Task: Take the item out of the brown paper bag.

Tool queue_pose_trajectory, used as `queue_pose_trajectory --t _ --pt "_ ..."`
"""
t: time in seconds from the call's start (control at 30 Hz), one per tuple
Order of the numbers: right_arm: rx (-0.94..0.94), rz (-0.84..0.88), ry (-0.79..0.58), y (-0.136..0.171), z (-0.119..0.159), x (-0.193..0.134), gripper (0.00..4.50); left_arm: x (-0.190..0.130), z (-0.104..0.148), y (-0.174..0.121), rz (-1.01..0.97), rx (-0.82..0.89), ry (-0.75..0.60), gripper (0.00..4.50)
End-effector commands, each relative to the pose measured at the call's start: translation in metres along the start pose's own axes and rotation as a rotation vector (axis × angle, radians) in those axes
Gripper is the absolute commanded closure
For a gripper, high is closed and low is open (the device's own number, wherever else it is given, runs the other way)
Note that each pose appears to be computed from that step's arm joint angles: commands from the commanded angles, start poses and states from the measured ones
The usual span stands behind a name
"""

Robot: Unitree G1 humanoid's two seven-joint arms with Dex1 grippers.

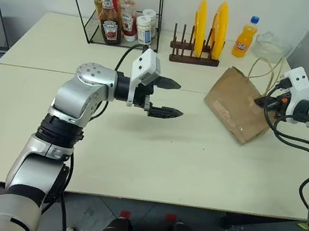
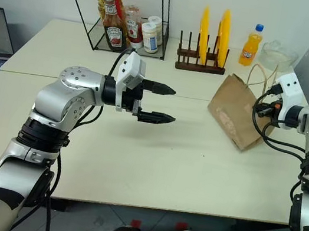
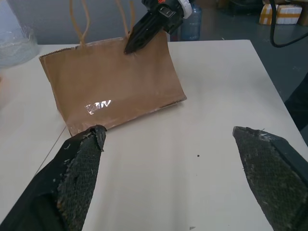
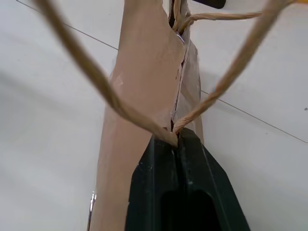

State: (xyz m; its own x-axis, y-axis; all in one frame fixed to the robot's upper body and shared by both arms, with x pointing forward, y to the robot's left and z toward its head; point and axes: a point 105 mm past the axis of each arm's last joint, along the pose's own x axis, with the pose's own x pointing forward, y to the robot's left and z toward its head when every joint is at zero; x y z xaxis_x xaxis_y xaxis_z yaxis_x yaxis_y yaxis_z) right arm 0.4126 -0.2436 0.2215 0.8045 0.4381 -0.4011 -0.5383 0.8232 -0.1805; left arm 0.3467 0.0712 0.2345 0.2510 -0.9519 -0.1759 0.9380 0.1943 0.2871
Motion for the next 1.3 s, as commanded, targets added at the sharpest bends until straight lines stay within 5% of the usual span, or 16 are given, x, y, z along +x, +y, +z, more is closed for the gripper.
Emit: queue_pose_trajectory --t 0.03,0.33,0.6,1.0,1.1,1.3 --pt "-0.08 0.021 -0.087 0.003 0.019 -0.004 4.48 -0.007 0.012 0.005 0.032 0.037 -0.033 0.0" --pt "-0.427 0.161 -0.274 0.039 0.074 0.017 4.48 -0.052 -0.015 -0.003 0.183 -0.085 0.011 0.0" --pt "-0.65 0.454 -0.326 0.115 0.098 0.065 4.48 -0.079 -0.013 -0.025 0.406 -0.224 -0.068 0.0" --pt "-0.848 0.474 -0.174 0.145 0.076 0.097 4.48 -0.091 -0.022 -0.057 0.581 -0.293 -0.08 0.0" --pt "-0.846 0.456 -0.166 0.142 0.074 0.099 3.88 -0.093 -0.023 -0.055 0.603 -0.294 -0.086 0.0" --pt "-0.727 0.421 -0.223 0.106 0.081 0.072 1.85 -0.103 -0.021 -0.034 0.602 -0.296 -0.086 0.0"
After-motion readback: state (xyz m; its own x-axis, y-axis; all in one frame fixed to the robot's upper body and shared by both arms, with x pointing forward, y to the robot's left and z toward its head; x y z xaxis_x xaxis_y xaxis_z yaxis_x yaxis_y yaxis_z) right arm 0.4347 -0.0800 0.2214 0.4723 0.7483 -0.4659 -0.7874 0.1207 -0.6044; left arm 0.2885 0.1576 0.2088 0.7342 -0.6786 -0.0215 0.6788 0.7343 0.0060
